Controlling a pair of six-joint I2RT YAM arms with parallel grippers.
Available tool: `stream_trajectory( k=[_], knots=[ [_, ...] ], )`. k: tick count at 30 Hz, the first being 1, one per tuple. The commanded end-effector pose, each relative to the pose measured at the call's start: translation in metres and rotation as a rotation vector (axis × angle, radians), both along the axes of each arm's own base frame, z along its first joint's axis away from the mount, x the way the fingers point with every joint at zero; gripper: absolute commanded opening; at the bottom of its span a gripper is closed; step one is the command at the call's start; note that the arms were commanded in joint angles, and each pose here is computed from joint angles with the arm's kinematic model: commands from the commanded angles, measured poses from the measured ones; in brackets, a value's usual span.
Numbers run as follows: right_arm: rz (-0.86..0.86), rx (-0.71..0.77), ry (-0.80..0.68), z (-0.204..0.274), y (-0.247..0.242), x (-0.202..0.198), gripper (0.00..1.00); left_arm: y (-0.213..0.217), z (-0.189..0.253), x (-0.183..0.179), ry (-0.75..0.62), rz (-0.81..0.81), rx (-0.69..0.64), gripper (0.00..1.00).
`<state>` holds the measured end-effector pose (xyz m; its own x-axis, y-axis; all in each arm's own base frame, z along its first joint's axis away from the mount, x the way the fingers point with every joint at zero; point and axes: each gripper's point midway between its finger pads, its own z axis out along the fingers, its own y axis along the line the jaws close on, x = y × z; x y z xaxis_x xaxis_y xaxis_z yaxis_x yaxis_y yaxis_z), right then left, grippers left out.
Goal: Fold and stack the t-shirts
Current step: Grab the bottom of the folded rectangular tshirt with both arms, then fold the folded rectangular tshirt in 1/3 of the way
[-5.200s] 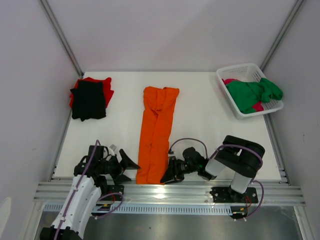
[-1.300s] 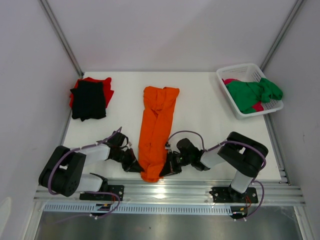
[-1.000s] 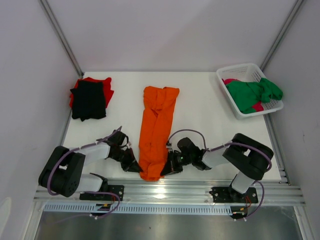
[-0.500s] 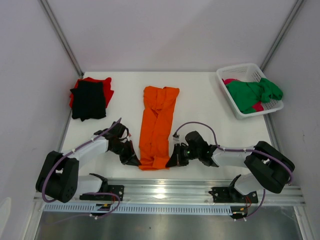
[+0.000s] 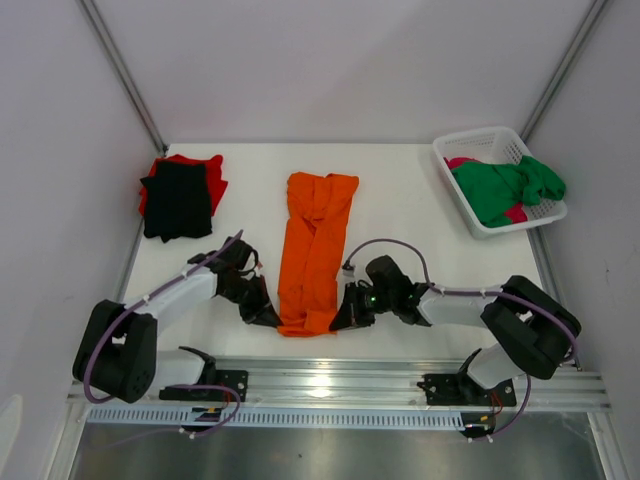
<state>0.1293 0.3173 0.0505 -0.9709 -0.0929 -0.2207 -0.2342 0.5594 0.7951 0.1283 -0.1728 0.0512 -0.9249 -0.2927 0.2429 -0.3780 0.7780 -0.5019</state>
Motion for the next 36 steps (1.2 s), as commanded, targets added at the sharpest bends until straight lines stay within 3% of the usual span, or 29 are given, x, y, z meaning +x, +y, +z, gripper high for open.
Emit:
stream_trajectory(
  k=[1,18,26,36],
  knots=[
    [0.021,0.007,-0.056,0.017,0.011,0.021,0.0,-0.002,0.017,0.019,-0.068,-0.028,0.017,0.01],
    [0.04,0.002,-0.12,0.033,0.022,0.072,0.0,-0.012,0.027,0.054,-0.078,-0.074,0.028,0.01],
    [-0.009,0.016,-0.17,0.061,0.016,0.13,0.0,-0.025,0.052,0.097,-0.12,-0.121,0.021,0.01],
    [-0.028,0.012,-0.178,0.065,0.014,0.151,0.0,-0.024,0.065,0.12,-0.139,-0.113,0.016,0.01]
  ],
)
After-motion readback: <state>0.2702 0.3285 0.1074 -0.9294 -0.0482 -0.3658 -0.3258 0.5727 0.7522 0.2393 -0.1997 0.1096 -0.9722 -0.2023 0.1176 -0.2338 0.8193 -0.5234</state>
